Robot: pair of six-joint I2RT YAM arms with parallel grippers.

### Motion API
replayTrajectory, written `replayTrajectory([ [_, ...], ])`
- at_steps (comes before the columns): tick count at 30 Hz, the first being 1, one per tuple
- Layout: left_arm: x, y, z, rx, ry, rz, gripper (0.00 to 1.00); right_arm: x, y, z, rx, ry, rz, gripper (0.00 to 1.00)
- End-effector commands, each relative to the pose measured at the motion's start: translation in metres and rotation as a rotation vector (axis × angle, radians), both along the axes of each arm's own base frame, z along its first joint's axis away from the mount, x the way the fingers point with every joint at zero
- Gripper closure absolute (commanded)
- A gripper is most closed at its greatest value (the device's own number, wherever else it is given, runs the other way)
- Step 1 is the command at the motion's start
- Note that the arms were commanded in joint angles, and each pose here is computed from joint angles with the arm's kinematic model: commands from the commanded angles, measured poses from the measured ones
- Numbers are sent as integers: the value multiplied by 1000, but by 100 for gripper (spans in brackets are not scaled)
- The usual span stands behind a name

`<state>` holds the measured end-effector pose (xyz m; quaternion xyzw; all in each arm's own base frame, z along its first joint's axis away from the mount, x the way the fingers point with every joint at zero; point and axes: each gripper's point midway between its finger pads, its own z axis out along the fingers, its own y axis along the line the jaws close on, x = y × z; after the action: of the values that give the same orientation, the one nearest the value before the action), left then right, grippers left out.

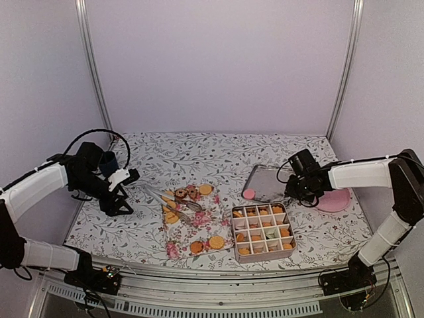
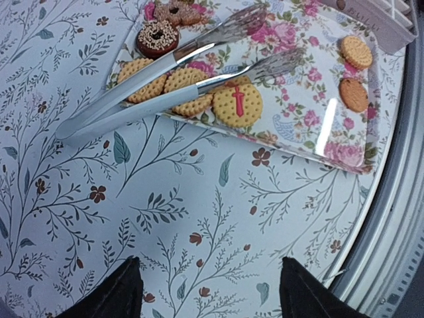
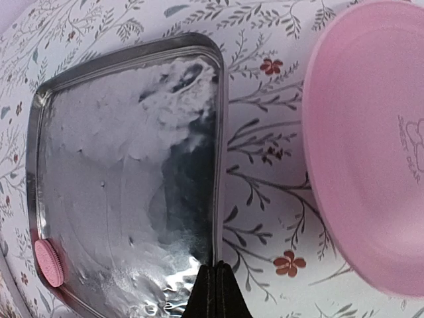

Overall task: Pack the cookies
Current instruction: Move the box lid to the center of the board, then pick up the box lid from the center of the board.

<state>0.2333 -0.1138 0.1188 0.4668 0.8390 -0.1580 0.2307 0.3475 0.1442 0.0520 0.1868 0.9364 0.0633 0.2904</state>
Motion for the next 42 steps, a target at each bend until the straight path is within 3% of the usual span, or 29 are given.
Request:
replayTrajectory([
  [1, -3, -7, 6, -9, -5, -19, 29, -32, 20, 8, 33, 7, -7, 100],
  [6, -4, -12, 4, -13, 2, -34, 29, -55, 41, 6, 40, 30, -1, 100],
  [11, -3, -15, 8, -18, -4, -41, 29, -44, 55, 29, 36, -33, 5, 100],
  [17, -8, -16, 8, -24, -3, -46, 29, -15, 65, 90, -18, -227, 74, 100],
  [23, -8, -18, 9, -37, 2, -42, 29, -8, 114, 158, -100, -508, 219, 100],
  [27, -7, -19, 11, -42, 3, -37, 28, -15, 146, 175, -353, -645, 307, 100],
  [32, -7, -18, 9, -30, 6, -35, 29, -19, 168, 158, -746, -658, 404, 100],
  [36, -6, -17, 7, -25, 6, -32, 29, -22, 179, 153, -893, -677, 454, 100],
  [42, -3, -20, 12, -40, 3, -34, 29, -26, 183, 169, -980, -726, 459, 100],
])
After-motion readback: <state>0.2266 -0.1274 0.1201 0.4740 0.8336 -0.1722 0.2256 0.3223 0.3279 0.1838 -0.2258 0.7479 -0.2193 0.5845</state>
